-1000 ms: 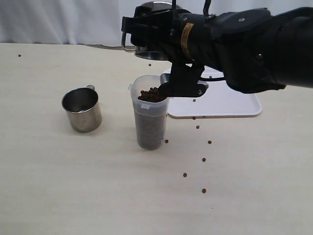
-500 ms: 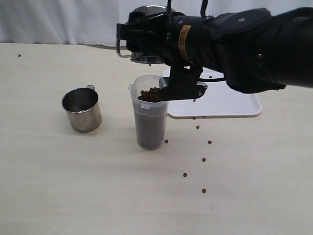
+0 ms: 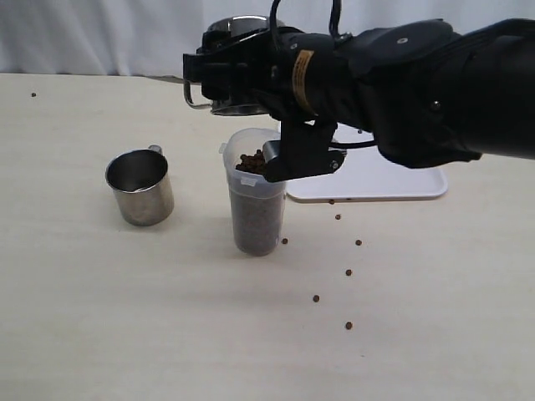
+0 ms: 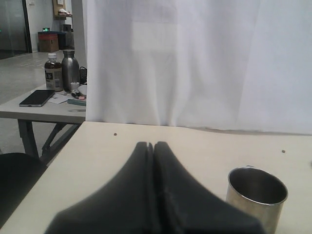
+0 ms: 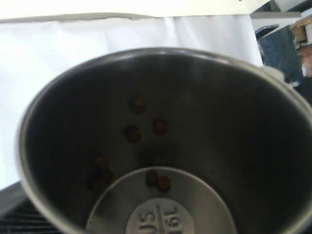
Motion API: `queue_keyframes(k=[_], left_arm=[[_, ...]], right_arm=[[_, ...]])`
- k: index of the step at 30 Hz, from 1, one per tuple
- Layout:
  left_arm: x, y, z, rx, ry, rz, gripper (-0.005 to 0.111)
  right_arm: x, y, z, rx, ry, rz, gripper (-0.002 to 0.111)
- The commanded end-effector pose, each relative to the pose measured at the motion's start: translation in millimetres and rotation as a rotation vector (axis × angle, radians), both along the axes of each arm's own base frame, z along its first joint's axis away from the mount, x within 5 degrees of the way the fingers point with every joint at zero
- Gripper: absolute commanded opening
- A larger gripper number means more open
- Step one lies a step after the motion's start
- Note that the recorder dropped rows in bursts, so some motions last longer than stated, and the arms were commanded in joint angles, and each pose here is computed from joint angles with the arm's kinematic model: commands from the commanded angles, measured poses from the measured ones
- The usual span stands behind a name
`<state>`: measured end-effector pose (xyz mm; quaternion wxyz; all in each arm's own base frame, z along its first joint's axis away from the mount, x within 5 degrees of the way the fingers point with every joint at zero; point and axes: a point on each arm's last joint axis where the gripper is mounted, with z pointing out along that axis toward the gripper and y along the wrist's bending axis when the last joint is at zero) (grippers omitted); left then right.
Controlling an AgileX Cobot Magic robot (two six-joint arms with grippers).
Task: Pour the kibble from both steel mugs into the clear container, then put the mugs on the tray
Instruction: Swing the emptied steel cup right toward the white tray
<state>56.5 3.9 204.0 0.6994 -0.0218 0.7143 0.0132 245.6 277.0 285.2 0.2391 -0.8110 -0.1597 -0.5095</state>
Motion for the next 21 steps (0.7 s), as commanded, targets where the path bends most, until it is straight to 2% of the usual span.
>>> queue_keyframes(k=[1,3,6,8,9,10,17,21], left_arm=[[-0.1,-0.7,0.2,-0.006,-0.01,-0.01,0.0],[-0.1,-0.7,0.2,-0.006,-0.01,-0.01,0.0],[-0.1,-0.7,0.2,-0.006,-0.01,-0.01,0.0],[-0.1,-0.7,0.2,-0.006,-0.01,-0.01,0.0],[-0.1,-0.7,0.2,-0.006,-0.01,-0.01,0.0],[-0.1,-0.7,0.2,-0.006,-0.01,-0.01,0.0],[-0.1,-0.7,0.2,-0.006,-0.01,-0.01,0.0],[-0.1,-0.7,0.2,-0.006,-0.01,-0.01,0.0]], right_arm=[[0.9,-2.6,4.4,0.314,0.21,-0.179,0.005],[1.7,-6.8,9.4,0.509,0.313,-0.294,0.005],[1.9,-17.6,23.8,0.96,0.515,-0.509,0.005],[4.1,-28.4,32.5,1.233,0.58,-0.642,0.005],[8.6,-36.5,34.6,1.324,0.598,-0.699,0.005],[15.0,-46.8,33.7,1.403,0.629,-0.77,0.005],[47.3,-103.9,4.3,1.718,0.748,-1.055,0.005],[66.2,-145.6,-15.8,1.948,1.008,-1.162,0.005]])
